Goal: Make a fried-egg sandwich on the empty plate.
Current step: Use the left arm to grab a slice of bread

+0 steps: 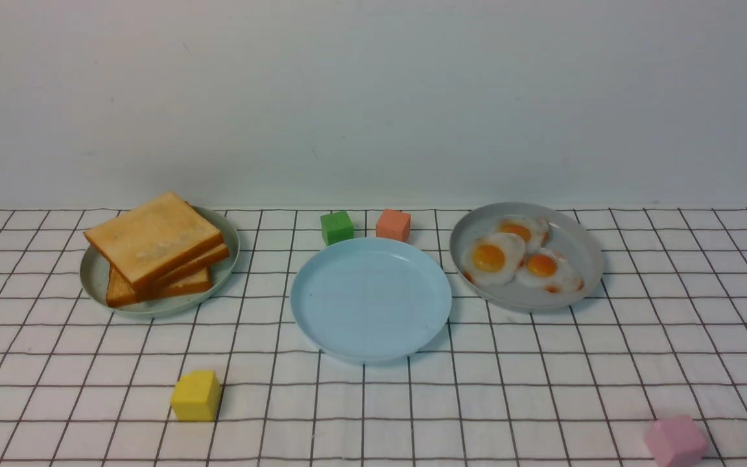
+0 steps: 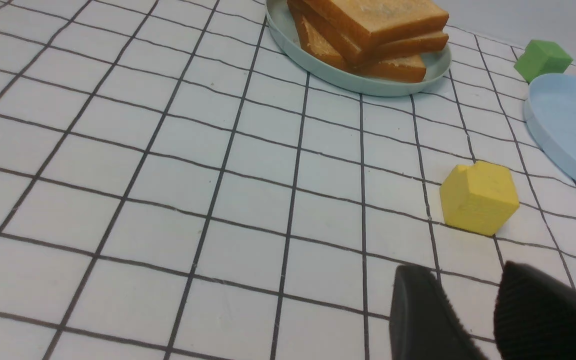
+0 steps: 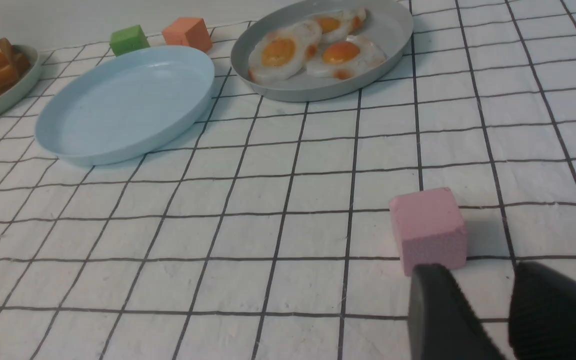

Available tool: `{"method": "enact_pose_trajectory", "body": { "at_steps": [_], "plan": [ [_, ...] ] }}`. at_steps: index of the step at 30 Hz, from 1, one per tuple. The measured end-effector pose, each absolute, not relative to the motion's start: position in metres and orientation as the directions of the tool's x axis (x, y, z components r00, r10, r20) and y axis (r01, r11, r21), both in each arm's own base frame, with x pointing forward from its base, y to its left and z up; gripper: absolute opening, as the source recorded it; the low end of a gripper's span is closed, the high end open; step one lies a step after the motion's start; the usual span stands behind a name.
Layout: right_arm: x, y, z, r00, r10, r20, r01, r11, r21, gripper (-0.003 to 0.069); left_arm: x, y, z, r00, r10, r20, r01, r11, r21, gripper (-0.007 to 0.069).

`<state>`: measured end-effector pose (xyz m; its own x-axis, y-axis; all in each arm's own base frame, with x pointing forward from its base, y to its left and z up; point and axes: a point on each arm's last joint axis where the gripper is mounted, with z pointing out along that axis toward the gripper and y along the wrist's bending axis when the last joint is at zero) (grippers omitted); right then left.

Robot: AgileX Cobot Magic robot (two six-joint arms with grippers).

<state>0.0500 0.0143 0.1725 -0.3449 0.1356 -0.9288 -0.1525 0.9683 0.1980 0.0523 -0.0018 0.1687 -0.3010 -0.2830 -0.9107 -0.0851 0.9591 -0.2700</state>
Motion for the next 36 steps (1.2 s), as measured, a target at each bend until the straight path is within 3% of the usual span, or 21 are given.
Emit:
{"method": "enact_pose_trajectory", "body": {
  "at_steps": [27, 29, 30, 33, 34, 36],
  "plan": [
    [0.05, 0.014, 0.172, -0.345, 0.136, -0.929, -0.152, 0.968, 0.198, 0.0241, 0.053, -0.002, 0.172, -0.268, -0.312, -0.912, -0.081, 0.95, -0.301, 0.0237],
    [0.05, 0.014, 0.172, -0.345, 0.136, -0.929, -0.152, 0.968, 0.198, 0.0241, 0.055, -0.004, 0.177, -0.215, -0.417, -0.883, -0.073, 0.909, -0.411, 0.0237],
    [0.05, 0.014, 0.172, -0.344, 0.13, -0.93, -0.154, 0.969, 0.193, 0.0241, 0.056, -0.005, 0.182, -0.161, -0.552, -0.819, -0.063, 0.833, -0.549, 0.0237],
    [0.05, 0.014, 0.172, -0.345, 0.136, -0.929, -0.152, 0.968, 0.198, 0.0241, 0.056, -0.005, 0.188, -0.102, -0.702, -0.704, -0.044, 0.711, -0.702, 0.0237],
    [0.05, 0.014, 0.172, -0.344, 0.13, -0.93, -0.154, 0.969, 0.193, 0.0241, 0.057, -0.004, 0.193, -0.052, -0.798, -0.6, -0.021, 0.602, -0.798, 0.0237],
    [0.05, 0.014, 0.172, -0.345, 0.136, -0.929, -0.152, 0.968, 0.198, 0.0241, 0.057, -0.001, 0.198, 0.007, -0.877, -0.481, 0.012, 0.481, -0.877, 0.0237]
  ]
}}
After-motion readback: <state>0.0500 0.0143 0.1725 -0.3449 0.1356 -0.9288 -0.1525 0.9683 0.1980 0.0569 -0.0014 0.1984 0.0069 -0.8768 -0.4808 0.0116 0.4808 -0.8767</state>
